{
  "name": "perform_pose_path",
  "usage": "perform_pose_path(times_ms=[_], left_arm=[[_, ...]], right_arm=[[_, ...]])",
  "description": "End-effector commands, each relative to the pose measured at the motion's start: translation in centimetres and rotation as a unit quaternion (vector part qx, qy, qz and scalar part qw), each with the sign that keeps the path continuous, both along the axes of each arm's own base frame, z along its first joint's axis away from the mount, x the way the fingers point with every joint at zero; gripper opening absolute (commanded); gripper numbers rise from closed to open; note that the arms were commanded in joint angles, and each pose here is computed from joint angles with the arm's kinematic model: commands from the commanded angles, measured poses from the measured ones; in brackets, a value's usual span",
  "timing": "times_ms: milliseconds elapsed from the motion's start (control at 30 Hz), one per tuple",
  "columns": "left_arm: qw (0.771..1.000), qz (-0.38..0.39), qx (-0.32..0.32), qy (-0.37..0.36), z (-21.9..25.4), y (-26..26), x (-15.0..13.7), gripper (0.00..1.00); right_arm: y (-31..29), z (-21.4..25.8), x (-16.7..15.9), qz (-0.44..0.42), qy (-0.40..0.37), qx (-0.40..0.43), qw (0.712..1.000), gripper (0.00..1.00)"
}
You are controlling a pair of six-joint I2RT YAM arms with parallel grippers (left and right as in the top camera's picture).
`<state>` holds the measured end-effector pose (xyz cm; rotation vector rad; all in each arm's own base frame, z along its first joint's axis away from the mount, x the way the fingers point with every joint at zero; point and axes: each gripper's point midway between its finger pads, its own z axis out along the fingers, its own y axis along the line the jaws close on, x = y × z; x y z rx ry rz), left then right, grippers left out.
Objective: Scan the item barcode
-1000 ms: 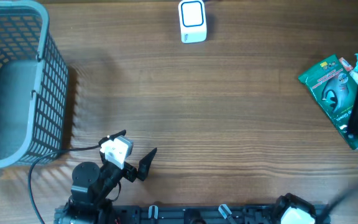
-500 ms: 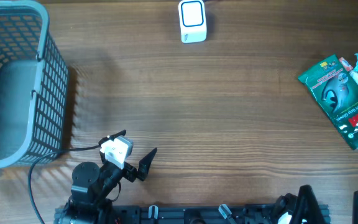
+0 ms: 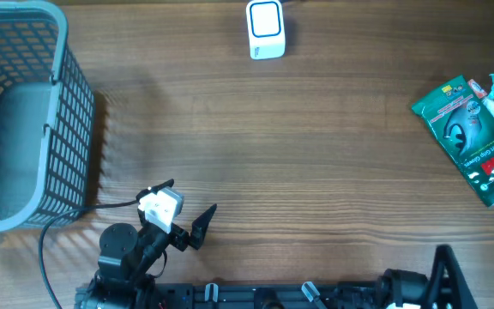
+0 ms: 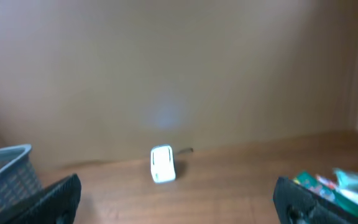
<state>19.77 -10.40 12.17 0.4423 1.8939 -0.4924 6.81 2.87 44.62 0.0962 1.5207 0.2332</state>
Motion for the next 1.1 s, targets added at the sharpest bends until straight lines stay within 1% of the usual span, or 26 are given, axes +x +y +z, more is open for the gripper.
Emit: perform_pose_path(times_ms=[0,100,233,300,467,700,800,1067], left_arm=[[1.000,0.001,0.000,-0.002,0.1,0.1,0.0,1.00],[1.000,0.001,0.000,-0.002,0.1,0.1,0.0,1.00],[1.000,0.001,0.000,-0.002,0.1,0.1,0.0,1.00],[1.000,0.001,0.000,-0.002,0.1,0.1,0.0,1.00],[1.000,0.001,0.000,-0.002,0.1,0.1,0.0,1.00],[1.000,0.001,0.000,-0.002,0.1,0.1,0.0,1.00],[1.000,0.001,0.000,-0.002,0.1,0.1,0.0,1.00],[1.000,0.001,0.000,-0.002,0.1,0.1,0.0,1.00]], right_arm=[[-0.2,-2.7,2.5,0.016,-0.024,-0.007,1.000,1.00],[0.6,-3.9,4.9,0.047,-0.065,-0.013,0.997,1.00],[1.1,-5.9,7.3,0.067,-0.123,-0.023,0.990,1.00],[1.1,-7.4,9.1,0.073,-0.132,-0.025,0.988,1.00],[0.9,-10.0,11.8,0.072,-0.152,-0.030,0.985,1.00],[-0.2,-15.0,14.8,0.045,-0.145,-0.023,0.988,1.00],[-0.4,-17.8,15.9,0.043,-0.121,-0.019,0.991,1.00],[-0.7,-22.9,17.3,0.036,-0.062,-0.010,0.997,1.00]])
